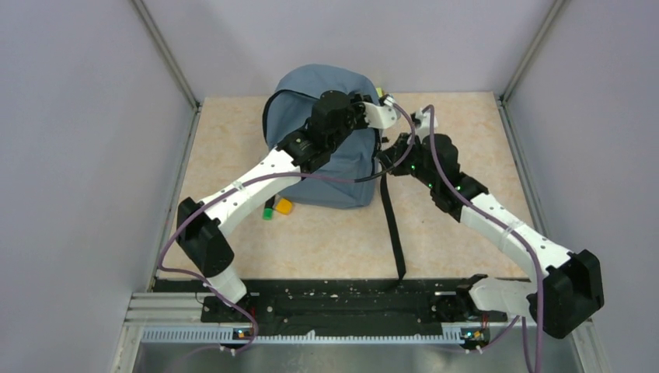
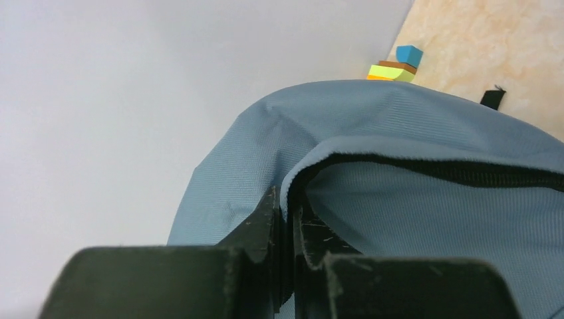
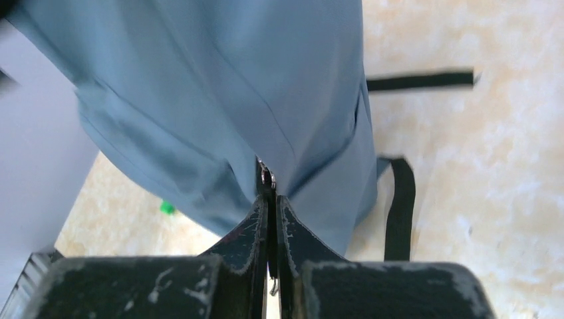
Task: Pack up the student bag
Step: Zip the student bag at the center of the board.
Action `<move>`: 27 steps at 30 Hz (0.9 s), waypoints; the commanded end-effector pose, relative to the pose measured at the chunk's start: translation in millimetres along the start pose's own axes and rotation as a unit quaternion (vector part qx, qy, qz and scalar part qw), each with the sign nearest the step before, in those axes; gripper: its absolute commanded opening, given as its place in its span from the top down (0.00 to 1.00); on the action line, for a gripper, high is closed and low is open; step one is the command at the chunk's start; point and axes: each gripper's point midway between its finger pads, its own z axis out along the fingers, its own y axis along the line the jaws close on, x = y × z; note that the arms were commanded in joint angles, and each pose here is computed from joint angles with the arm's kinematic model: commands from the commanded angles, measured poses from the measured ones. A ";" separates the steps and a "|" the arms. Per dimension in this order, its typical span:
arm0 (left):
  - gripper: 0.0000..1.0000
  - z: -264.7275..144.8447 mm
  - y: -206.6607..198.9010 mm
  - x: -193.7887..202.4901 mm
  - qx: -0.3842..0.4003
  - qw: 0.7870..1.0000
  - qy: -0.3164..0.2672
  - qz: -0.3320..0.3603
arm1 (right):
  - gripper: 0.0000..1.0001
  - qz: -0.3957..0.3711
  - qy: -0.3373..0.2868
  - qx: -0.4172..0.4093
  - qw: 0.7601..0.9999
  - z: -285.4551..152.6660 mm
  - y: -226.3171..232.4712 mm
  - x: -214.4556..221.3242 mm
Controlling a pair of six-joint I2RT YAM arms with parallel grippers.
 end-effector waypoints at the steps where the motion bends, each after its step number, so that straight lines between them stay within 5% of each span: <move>1: 1.00 -25.8 89.8 -28.8 -0.169 0.982 -0.049 -0.073 | 1.00 0.060 0.072 -0.006 0.996 -5.2 -12.5 66.6; 7: 1.00 -26.9 99.5 -29.5 -0.199 0.973 -0.054 -0.103 | 1.00 0.079 0.107 -0.043 0.990 -12.2 4.1 108.0; 13: 0.98 -36.1 85.1 -29.9 -0.172 0.974 -0.074 -0.129 | 1.00 0.048 0.070 -0.031 0.996 -18.9 1.5 84.8; 17: 0.49 -53.4 61.7 -37.3 -0.119 0.974 -0.115 -0.157 | 0.61 0.011 0.030 -0.025 0.999 -28.6 1.3 58.2; 19: 0.36 -65.7 56.5 -39.3 -0.108 0.969 -0.131 -0.180 | 0.42 -0.003 0.010 -0.022 1.000 -33.9 0.9 47.1; 24: 0.08 -97.7 49.4 -38.4 -0.076 0.959 -0.136 -0.237 | 0.27 -0.031 -0.005 -0.006 1.000 -45.4 -6.5 38.9; 27: 0.06 -118.3 38.9 -26.1 -0.060 0.946 -0.115 -0.298 | 0.25 -0.036 -0.021 -0.011 0.999 -50.5 -6.5 36.0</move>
